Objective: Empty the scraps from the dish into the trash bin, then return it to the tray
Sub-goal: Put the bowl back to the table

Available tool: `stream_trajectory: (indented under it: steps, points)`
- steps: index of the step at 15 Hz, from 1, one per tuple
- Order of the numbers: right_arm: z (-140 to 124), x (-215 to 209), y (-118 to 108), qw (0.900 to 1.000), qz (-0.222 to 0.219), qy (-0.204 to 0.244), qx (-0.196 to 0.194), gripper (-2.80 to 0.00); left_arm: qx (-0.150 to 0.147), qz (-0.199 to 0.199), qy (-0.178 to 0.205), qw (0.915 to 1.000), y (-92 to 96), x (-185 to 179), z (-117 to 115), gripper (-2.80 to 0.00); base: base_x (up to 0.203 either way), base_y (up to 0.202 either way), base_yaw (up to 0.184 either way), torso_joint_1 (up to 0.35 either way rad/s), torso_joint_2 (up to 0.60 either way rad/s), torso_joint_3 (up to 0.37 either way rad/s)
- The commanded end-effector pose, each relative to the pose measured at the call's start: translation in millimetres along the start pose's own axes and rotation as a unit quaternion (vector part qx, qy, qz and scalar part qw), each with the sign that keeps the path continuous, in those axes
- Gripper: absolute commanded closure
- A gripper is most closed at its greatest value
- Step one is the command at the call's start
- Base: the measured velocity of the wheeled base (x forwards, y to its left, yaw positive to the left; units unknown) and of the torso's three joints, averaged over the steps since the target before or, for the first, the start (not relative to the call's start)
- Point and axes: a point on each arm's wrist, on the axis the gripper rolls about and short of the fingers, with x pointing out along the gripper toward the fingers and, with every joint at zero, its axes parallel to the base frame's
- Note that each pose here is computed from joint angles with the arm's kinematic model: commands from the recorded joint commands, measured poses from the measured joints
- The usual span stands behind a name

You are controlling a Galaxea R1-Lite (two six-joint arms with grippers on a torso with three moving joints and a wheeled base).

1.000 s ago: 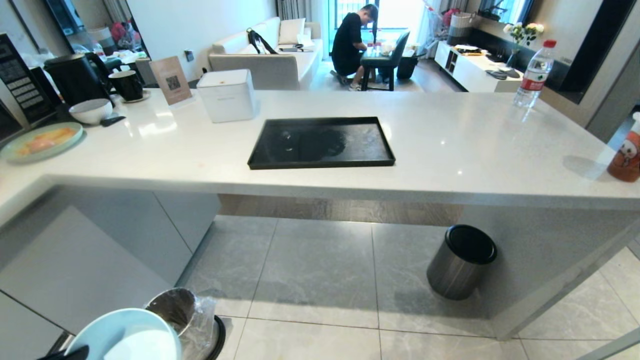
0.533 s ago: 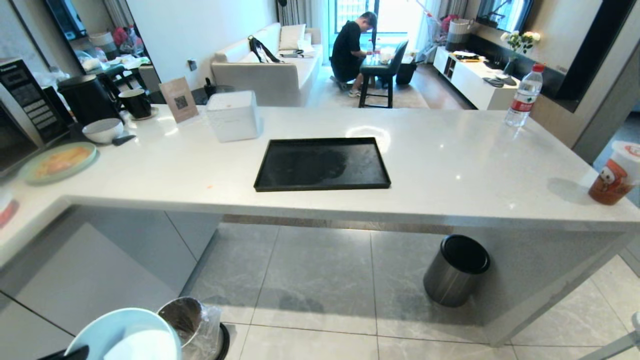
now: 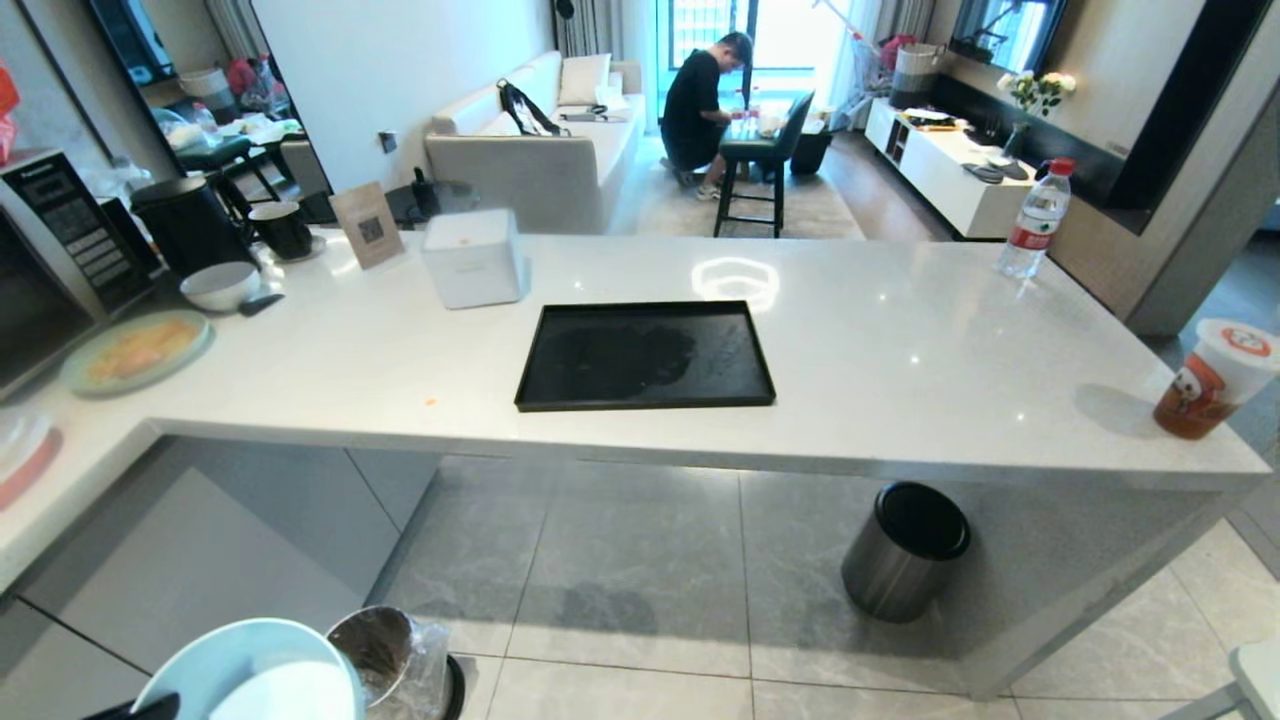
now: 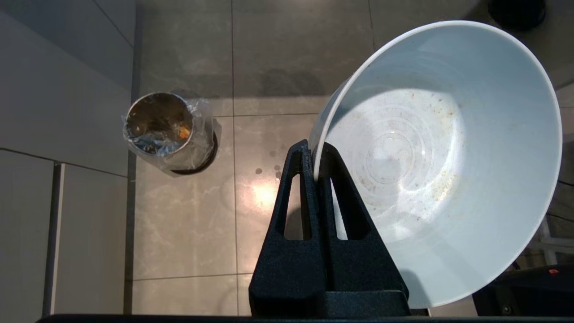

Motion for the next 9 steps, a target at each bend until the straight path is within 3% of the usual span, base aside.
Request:
stream_trajectory:
  steps: [1, 3, 7, 9]
  points:
    - [0.1, 0.0, 0.0, 1.000, 0.000, -0.001, 0.000, 0.00, -0.011, 0.000, 0.003, 0.9999, 0.1, 0.5, -0.9, 0.00, 0.000, 0.000, 0.000, 0.153, -0.36, -0.211]
    - [0.1, 0.0, 0.0, 1.000, 0.000, -0.001, 0.000, 0.00, -0.036, 0.001, 0.005, 0.9993, 0.1, 0.7, -1.1, 0.00, 0.000, 0.000, 0.000, 0.137, -0.34, -0.195]
    - [0.1, 0.0, 0.0, 1.000, 0.000, -0.001, 0.000, 0.00, -0.029, -0.010, 0.008, 0.9995, -1.3, -2.9, -3.8, 0.00, 0.000, 0.000, 0.000, 0.143, -0.34, -0.194]
    - [0.1, 0.0, 0.0, 1.000, 0.000, -0.001, 0.001, 0.00, -0.024, -0.014, 0.032, 0.9991, -1.8, -7.9, -11.4, 0.00, 0.000, 0.000, 0.000, 0.155, -0.33, -0.178]
